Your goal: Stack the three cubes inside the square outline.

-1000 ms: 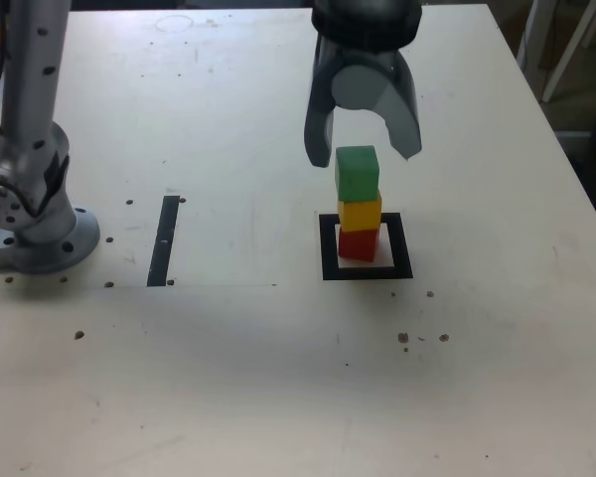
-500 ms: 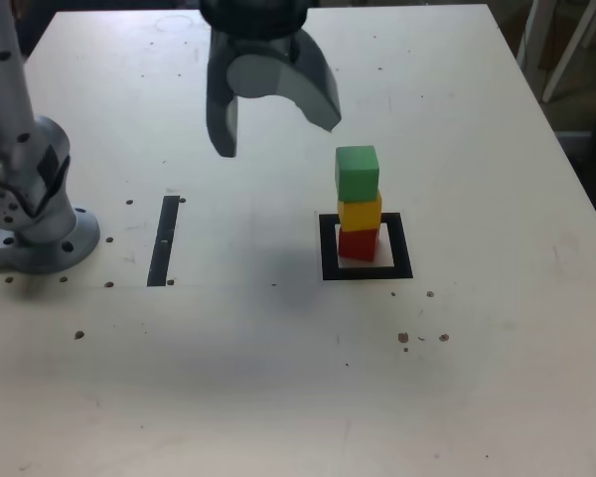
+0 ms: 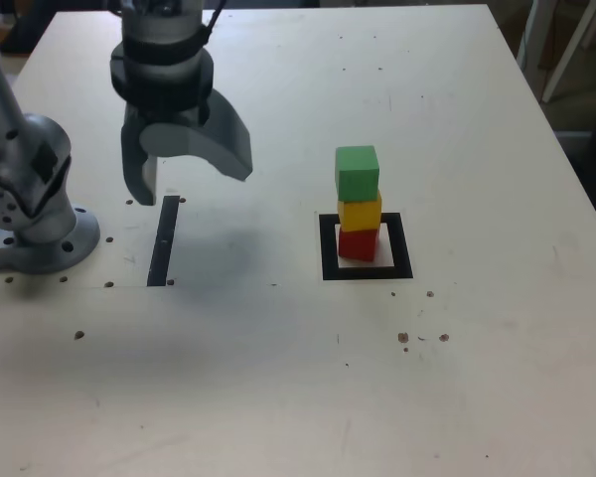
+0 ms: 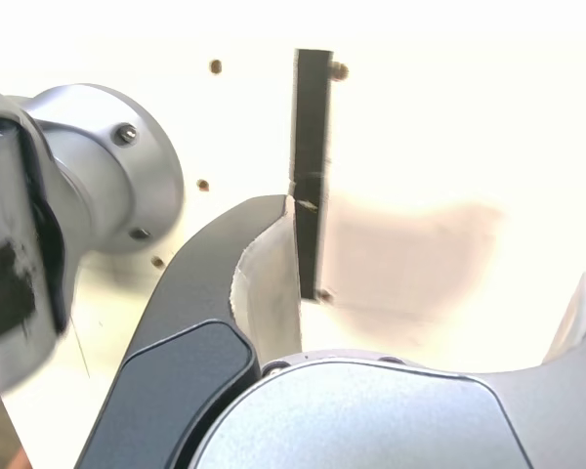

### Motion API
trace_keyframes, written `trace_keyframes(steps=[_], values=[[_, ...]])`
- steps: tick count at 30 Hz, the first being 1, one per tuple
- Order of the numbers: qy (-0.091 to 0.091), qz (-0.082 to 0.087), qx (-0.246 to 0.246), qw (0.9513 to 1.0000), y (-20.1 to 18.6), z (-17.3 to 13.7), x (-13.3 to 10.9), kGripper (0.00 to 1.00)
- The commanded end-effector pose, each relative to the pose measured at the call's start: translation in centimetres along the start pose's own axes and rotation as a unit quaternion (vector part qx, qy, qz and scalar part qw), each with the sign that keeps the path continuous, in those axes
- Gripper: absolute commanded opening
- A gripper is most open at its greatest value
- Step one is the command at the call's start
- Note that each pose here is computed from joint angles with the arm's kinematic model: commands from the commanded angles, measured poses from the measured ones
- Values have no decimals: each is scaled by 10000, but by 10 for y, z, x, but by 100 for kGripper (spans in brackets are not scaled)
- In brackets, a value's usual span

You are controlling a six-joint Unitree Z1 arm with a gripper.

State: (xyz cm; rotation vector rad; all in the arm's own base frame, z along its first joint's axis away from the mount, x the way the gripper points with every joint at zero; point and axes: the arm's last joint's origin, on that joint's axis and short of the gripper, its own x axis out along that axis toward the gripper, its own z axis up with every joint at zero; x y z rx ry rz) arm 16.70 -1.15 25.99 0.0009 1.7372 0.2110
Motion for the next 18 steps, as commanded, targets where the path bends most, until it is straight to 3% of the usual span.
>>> trace_keyframes(steps=[1,8,18], values=[[206,54,2,9998,1,-12,18,99],[322,34,-27,9995,0,-24,46,99],[249,-20,77,9997,-3,-25,45,99]])
